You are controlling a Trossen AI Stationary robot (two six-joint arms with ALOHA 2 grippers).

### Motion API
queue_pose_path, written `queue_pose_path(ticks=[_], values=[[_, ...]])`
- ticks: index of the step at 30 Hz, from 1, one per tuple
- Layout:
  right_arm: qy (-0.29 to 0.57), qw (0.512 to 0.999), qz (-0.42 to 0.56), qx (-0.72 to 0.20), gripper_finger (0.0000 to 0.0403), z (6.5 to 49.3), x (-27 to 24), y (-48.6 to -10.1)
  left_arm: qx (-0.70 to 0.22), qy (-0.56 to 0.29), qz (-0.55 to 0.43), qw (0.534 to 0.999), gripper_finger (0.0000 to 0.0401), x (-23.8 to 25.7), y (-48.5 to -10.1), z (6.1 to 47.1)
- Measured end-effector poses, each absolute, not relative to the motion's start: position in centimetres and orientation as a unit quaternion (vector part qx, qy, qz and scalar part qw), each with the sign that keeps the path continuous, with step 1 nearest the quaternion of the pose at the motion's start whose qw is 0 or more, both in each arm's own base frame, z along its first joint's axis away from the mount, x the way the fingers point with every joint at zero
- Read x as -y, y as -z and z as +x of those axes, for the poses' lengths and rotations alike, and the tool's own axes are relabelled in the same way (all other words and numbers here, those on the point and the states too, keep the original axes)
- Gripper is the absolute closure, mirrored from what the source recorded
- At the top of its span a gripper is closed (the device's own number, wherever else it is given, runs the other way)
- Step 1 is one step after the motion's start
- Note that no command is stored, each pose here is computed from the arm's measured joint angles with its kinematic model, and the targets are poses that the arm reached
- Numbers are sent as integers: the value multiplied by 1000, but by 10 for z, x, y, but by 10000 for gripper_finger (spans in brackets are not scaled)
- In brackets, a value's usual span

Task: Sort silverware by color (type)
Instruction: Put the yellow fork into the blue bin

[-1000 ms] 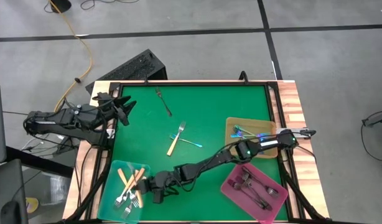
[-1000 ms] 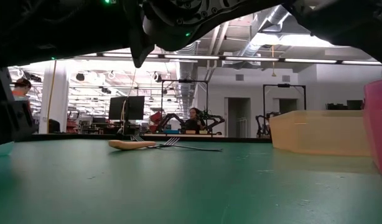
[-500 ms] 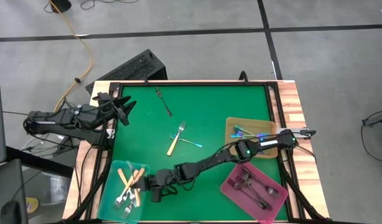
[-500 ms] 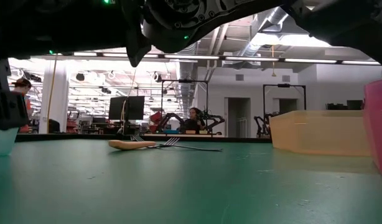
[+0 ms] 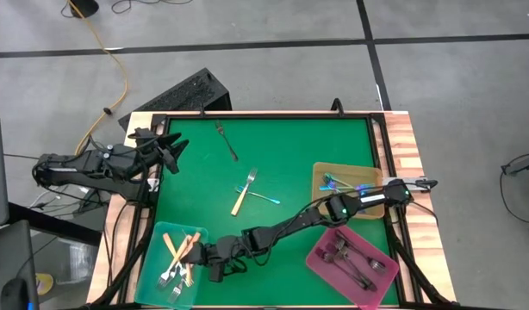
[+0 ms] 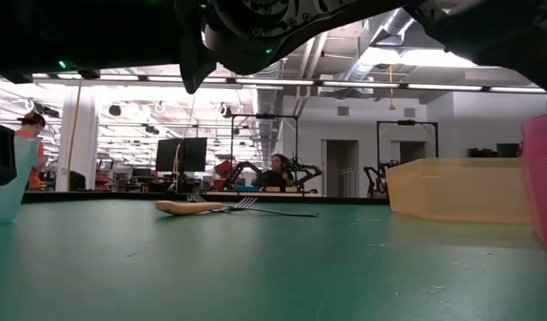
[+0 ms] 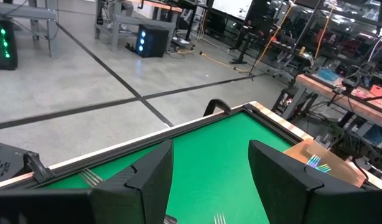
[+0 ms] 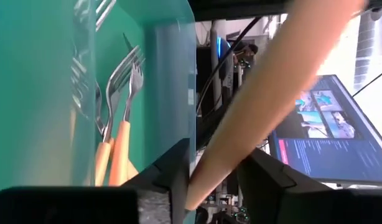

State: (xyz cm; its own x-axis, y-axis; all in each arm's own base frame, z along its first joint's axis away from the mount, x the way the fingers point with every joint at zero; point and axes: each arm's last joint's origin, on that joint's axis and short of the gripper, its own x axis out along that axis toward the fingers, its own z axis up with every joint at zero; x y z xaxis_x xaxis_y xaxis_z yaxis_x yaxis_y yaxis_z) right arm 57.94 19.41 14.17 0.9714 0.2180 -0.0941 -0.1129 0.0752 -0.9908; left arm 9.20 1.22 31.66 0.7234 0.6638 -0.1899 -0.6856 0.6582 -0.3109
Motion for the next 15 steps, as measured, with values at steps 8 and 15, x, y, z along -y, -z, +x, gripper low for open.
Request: queue_pose_path(ticks=[8, 15], values=[[-114, 734, -669, 33, 227, 580, -191, -141, -29, -373, -182, 909, 209, -12, -317, 92], [-113, 766, -632, 33, 224, 580, -192, -142, -29, -373, -182, 909, 209, -12, -317, 92]])
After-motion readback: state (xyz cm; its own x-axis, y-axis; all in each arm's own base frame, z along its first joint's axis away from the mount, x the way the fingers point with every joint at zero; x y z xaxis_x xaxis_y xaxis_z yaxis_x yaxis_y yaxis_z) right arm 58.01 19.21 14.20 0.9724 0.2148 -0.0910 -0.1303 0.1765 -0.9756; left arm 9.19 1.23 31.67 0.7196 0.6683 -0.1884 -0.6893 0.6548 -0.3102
